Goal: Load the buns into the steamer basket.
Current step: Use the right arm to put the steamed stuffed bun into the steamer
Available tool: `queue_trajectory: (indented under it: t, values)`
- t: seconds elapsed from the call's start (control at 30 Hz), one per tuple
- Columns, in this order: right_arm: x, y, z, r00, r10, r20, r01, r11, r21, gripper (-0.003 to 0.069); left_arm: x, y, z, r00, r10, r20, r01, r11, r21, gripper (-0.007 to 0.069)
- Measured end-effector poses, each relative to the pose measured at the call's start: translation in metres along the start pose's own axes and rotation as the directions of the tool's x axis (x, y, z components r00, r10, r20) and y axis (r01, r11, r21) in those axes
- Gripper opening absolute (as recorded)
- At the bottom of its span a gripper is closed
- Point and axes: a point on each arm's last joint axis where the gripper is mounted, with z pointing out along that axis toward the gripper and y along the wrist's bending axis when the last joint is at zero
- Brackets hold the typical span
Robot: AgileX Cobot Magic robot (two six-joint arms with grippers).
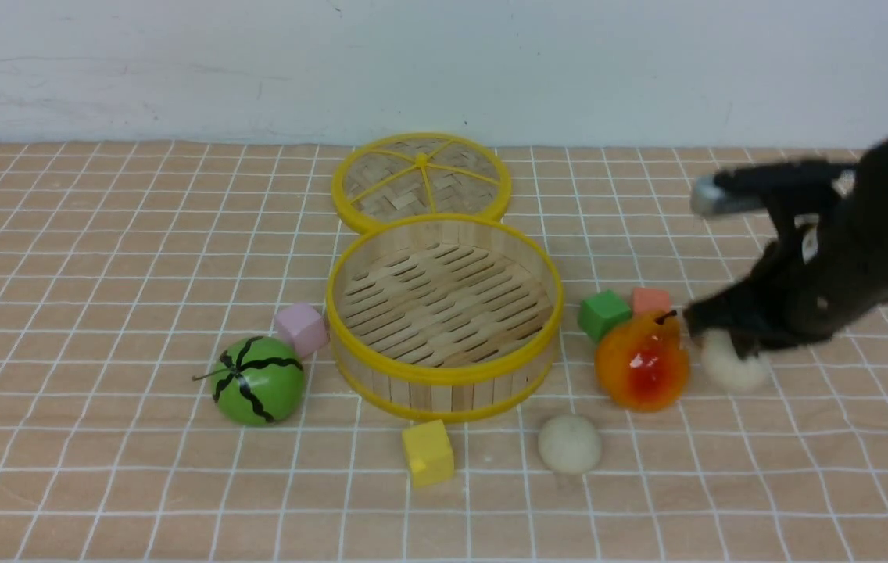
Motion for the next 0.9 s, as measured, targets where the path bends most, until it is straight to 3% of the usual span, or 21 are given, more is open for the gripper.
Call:
queue_trajectory:
  t: [0.13, 0.33, 0.57, 0.8, 0.9]
  values:
    - [-0.025, 0.016, -0.019, 0.996, -0.03, 0.085, 0.038, 0.995, -0.097, -0.0014, 0.0, 0.0, 0.0, 1.0, 0.0, 0.0, 0.0, 1.0, 0.0, 0.0238]
    - [-0.066, 0.07, -0.013, 0.972, -0.128, 0.198, 0.172, 0.96, -0.221, -0.0014, 0.0, 0.0, 0.0, 1.0, 0.0, 0.0, 0.0, 1.0, 0.0, 0.0238]
    - [-0.09, 0.109, 0.049, 0.967, -0.178, 0.183, 0.221, 0.942, -0.253, -0.0011, 0.0, 0.0, 0.0, 1.0, 0.0, 0.0, 0.0, 1.0, 0.0, 0.0238]
    - [-0.091, 0.118, 0.117, 0.971, -0.175, 0.164, 0.212, 0.946, -0.244, 0.0, 0.0, 0.0, 0.0, 1.0, 0.0, 0.0, 0.0, 1.0, 0.0, 0.0238]
    - [-0.081, 0.118, 0.144, 0.977, -0.18, 0.117, 0.204, 0.949, -0.24, 0.0041, 0.0, 0.0, 0.0, 1.0, 0.0, 0.0, 0.0, 1.0, 0.0, 0.0238]
